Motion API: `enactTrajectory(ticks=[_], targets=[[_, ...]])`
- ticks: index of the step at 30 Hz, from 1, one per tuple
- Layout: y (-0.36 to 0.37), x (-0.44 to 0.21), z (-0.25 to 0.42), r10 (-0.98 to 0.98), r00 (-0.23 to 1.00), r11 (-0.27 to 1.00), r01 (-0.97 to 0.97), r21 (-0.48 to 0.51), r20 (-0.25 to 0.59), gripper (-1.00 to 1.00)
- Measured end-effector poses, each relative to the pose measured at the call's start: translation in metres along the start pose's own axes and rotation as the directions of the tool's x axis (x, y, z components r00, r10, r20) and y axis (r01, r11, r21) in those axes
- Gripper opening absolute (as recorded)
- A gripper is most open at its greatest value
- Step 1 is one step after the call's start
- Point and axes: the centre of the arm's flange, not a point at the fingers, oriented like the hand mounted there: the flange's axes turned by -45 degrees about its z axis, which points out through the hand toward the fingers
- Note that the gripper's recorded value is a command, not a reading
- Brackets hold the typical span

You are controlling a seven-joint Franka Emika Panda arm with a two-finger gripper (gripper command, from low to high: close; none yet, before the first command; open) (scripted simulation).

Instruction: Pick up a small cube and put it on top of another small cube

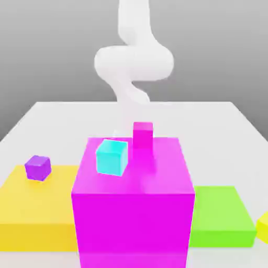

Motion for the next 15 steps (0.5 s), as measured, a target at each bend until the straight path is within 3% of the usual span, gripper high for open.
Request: enactTrajectory(ticks=[7,15], targets=[[-0.059,-0.014,0.105,0.187,0.969,0.982,-0.191,0.005,0.164,0.00],[-0.134,-0.067,0.212,0.371,0.869,0.927,-0.365,-0.083,0.326,0.00]])
